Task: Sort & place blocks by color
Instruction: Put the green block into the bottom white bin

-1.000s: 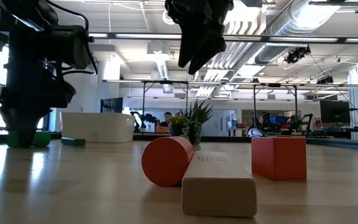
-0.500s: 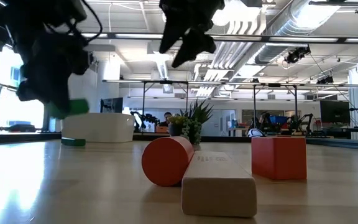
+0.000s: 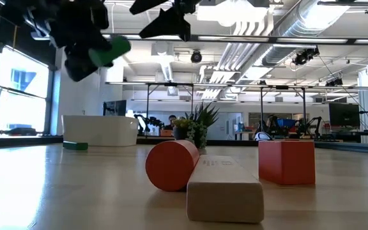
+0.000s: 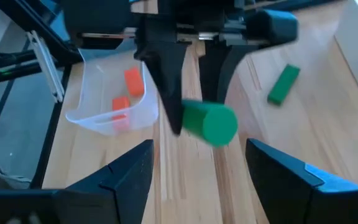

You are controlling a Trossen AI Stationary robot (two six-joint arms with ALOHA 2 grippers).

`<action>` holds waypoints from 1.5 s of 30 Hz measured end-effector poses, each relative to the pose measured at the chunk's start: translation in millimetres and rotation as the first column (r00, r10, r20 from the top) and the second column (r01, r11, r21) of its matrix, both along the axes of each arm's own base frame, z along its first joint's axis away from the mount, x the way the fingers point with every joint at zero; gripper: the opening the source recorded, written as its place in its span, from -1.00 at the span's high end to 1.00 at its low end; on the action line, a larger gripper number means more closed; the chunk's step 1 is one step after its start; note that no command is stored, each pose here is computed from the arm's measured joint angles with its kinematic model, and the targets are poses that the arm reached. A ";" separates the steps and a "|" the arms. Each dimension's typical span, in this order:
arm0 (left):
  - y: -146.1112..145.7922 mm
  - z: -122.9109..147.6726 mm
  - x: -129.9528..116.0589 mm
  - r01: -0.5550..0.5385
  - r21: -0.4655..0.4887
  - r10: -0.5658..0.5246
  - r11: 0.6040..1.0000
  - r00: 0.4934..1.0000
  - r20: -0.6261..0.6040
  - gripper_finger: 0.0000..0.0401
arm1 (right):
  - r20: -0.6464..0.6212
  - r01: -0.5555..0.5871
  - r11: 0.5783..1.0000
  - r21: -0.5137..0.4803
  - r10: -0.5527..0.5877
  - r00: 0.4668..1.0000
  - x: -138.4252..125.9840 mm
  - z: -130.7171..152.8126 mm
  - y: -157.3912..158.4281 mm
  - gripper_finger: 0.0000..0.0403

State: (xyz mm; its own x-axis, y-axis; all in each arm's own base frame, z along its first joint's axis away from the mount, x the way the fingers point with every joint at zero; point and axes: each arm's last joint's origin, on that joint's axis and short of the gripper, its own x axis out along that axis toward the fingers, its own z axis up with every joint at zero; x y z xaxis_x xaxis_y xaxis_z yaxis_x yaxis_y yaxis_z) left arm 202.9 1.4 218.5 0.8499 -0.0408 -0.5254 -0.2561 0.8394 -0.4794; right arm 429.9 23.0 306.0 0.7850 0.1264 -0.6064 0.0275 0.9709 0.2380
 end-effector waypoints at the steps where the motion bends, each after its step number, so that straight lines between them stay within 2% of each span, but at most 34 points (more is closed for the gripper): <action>1: -0.6 1.8 1.1 0.012 0.016 -0.012 1.000 1.000 0.022 0.46 | 0.012 -0.003 1.000 -0.004 0.003 1.000 0.6 0.8 -0.1 -0.19; 12: 0.1 15.1 7.6 0.024 0.118 -0.045 0.993 0.984 0.175 0.47 | 0.054 0.013 1.000 0.018 -0.013 0.998 3.2 4.4 -0.7 -0.19; 18: 0.9 21.6 10.0 0.012 0.186 -0.058 0.982 0.969 0.242 0.46 | 0.064 0.062 0.997 0.042 -0.064 0.996 4.2 5.7 -2.7 -0.16; 21: 1.7 22.7 10.3 0.008 0.196 -0.058 0.981 0.966 0.252 0.46 | 0.060 0.088 0.994 0.070 -0.092 0.994 4.3 5.9 -5.3 -0.04; 28: 2.2 22.0 10.7 0.000 0.202 -0.051 0.979 0.967 0.249 0.45 | 0.051 0.115 0.986 0.117 -0.121 0.991 4.4 6.1 -7.8 0.48; 29: 2.3 22.0 10.7 -0.001 0.202 -0.051 0.979 0.967 0.248 0.44 | 0.052 0.115 0.986 0.118 -0.122 0.991 4.3 6.3 -7.8 0.50; 36: 2.4 22.0 10.7 -0.004 0.220 -0.052 0.976 0.968 0.247 0.38 | 0.054 0.118 0.986 0.115 -0.125 0.991 4.4 6.4 -8.2 0.50; 45: 2.8 21.7 10.6 -0.008 0.255 -0.055 0.967 0.969 0.241 0.08 | 0.047 0.140 0.985 0.099 -0.145 0.988 4.0 5.6 -9.4 0.50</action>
State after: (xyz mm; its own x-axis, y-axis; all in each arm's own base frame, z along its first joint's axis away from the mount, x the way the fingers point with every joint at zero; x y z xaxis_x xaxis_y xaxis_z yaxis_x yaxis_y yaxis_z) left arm 213.4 4.2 240.3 0.9535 0.0445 -0.2981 -0.1369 0.9450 -0.2969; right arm 433.9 13.7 311.6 0.8302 0.0660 -0.5535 0.1487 0.9308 0.3340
